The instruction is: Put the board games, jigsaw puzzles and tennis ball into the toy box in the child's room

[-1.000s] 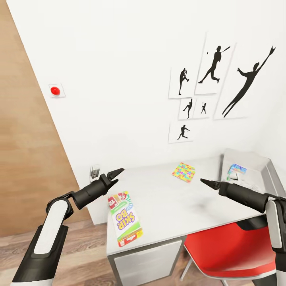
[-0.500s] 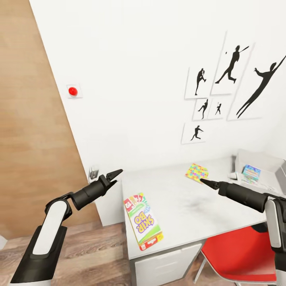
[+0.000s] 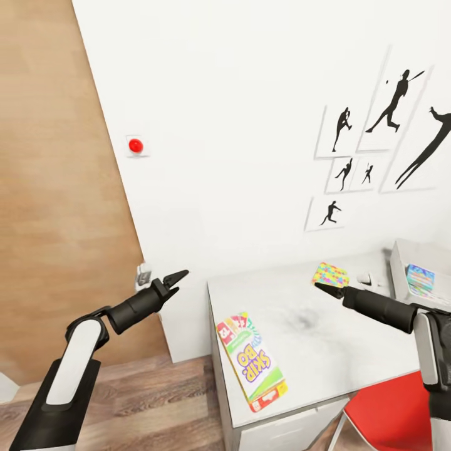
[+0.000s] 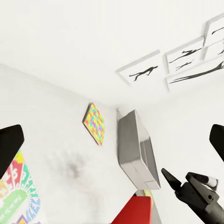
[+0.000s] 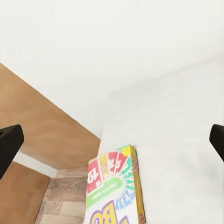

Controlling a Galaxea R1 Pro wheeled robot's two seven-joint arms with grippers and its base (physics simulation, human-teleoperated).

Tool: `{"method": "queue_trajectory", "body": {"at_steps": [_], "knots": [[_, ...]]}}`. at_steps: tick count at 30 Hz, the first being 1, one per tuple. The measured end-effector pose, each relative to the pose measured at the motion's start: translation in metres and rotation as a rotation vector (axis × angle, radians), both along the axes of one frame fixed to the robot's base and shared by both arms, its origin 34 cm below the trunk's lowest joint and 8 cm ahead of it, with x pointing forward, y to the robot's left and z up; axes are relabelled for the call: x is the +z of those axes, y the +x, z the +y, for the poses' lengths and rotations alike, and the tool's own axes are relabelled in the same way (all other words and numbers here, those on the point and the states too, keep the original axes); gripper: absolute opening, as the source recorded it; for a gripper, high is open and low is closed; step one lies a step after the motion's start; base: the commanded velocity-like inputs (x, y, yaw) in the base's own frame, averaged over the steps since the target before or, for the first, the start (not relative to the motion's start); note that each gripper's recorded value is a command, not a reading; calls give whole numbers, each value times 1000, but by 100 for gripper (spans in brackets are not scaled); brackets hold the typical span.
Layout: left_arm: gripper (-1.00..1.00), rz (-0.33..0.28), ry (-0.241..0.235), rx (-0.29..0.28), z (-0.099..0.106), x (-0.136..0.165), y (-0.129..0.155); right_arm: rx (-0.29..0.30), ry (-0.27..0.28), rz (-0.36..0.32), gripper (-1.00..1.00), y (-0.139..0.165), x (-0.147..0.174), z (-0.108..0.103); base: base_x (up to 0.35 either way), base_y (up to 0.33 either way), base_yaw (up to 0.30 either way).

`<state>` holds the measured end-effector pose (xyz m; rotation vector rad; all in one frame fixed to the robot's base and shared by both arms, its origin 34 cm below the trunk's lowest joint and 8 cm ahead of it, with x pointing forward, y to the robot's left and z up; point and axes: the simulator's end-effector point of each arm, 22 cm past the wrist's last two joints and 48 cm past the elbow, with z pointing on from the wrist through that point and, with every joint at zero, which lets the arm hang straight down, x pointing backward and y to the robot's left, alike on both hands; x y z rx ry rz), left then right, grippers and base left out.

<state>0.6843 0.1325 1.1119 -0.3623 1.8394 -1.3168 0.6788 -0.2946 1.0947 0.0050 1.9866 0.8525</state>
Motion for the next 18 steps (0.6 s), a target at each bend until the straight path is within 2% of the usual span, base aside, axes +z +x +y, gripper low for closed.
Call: {"method": "queue_trajectory", "body": {"at_steps": [5,14,18], "knots": [[100,6,6,20,11,-3,1,-7,31,42,100,10,-12,-1,30,62,0],[100,21,17,38,18,-10,3,-10,39,62,100,15,-20,-2,12,24,0],[100,47,20,44,20,-21,4,-12,40,67,100,17,-22,-1,4,9,0]]}}
